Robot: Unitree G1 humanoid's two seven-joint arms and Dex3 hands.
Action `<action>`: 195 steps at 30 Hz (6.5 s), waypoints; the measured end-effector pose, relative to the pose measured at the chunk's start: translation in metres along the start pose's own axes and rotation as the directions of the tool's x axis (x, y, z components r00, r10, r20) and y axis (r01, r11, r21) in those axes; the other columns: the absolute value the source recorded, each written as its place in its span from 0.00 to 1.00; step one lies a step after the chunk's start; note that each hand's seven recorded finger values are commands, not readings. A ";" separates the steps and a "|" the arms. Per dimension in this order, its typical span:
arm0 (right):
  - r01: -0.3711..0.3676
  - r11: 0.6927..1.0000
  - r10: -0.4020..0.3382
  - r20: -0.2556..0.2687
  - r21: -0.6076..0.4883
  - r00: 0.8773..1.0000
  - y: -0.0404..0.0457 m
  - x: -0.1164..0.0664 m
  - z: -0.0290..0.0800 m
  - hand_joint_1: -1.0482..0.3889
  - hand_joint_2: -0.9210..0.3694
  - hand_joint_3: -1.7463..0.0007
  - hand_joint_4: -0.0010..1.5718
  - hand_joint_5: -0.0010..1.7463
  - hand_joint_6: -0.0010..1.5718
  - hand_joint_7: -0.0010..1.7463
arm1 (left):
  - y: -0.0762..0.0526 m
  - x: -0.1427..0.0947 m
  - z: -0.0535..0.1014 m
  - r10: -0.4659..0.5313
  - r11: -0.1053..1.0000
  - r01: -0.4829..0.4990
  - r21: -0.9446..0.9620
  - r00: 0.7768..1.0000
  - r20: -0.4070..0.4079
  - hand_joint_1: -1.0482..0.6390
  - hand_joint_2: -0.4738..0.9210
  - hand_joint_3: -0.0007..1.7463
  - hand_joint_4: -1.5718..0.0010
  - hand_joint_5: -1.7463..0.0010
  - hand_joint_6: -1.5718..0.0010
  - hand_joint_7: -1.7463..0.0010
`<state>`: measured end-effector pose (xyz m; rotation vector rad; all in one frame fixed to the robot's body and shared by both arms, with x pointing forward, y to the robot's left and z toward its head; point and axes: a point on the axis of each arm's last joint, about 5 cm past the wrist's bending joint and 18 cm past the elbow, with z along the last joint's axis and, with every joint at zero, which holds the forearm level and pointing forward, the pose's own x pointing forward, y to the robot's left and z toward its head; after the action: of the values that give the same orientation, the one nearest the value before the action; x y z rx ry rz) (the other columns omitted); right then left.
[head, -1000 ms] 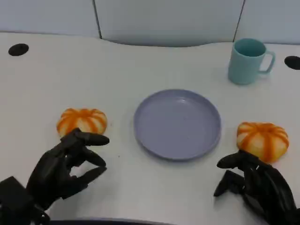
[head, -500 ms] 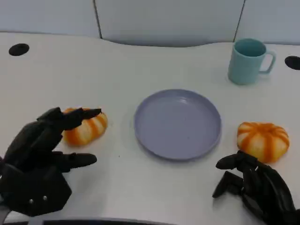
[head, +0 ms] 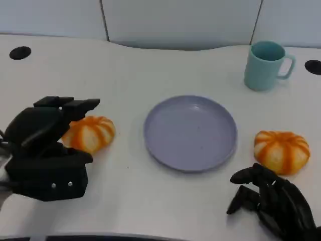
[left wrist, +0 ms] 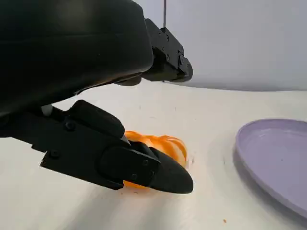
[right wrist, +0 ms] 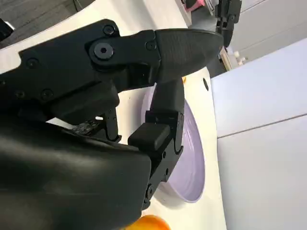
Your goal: Grasp the bread from the table and place it into the plate.
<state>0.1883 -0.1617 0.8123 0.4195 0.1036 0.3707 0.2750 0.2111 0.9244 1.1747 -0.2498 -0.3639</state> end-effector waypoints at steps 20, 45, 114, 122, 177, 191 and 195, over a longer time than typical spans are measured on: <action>-0.008 1.000 0.008 0.010 -0.013 1.000 0.0014 -0.005 -0.001 0.43 0.00 0.79 0.43 0.85 0.45 0.57 | -0.008 0.047 -0.002 -0.219 0.962 0.242 0.125 0.960 -0.174 0.13 0.96 0.00 1.00 0.94 0.89 1.00; 0.010 1.000 -0.010 0.004 0.001 1.000 0.0031 -0.018 -0.001 0.43 0.00 0.77 0.41 0.85 0.42 0.60 | -0.015 0.078 0.023 -0.338 0.911 0.393 0.127 0.885 -0.320 0.18 0.93 0.00 0.97 0.93 0.89 0.99; 0.026 0.999 -0.026 0.020 0.028 0.999 0.0031 -0.031 -0.003 0.43 0.00 0.78 0.41 0.86 0.44 0.57 | -0.052 0.055 0.016 -0.065 0.993 0.034 -0.117 0.960 -0.271 0.52 0.66 0.62 0.50 0.00 0.62 0.00; 0.052 0.999 -0.052 0.002 0.011 0.999 0.0072 -0.027 -0.001 0.44 0.00 0.78 0.40 0.88 0.41 0.62 | -0.045 0.056 0.016 0.010 0.983 -0.049 -0.179 0.977 -0.212 0.52 0.76 0.43 0.53 0.00 0.65 0.00; -0.056 0.998 0.056 0.024 0.015 0.998 0.0142 -0.001 -0.008 0.42 0.00 0.83 0.47 0.79 0.49 0.53 | -0.045 0.110 0.126 -0.140 0.967 0.054 0.248 0.928 0.346 0.47 0.78 0.41 0.39 0.00 0.59 0.00; -0.068 0.998 0.067 0.037 0.009 0.997 0.0127 0.000 -0.011 0.43 0.00 0.81 0.48 0.76 0.49 0.52 | -0.049 0.113 0.138 -0.157 0.972 0.087 0.218 0.931 0.329 0.39 0.93 0.17 0.67 0.00 0.80 0.07; -0.070 0.998 0.070 0.040 0.007 0.997 0.0123 0.002 -0.011 0.42 0.00 0.82 0.48 0.77 0.49 0.52 | -0.047 0.114 0.139 -0.183 0.967 0.113 0.228 0.931 0.316 0.31 0.99 0.05 0.91 0.11 0.92 0.22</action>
<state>0.1839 -0.1464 0.8073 0.4395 0.0519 0.4307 0.3202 0.0311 0.9319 1.3370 -0.5063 -0.6876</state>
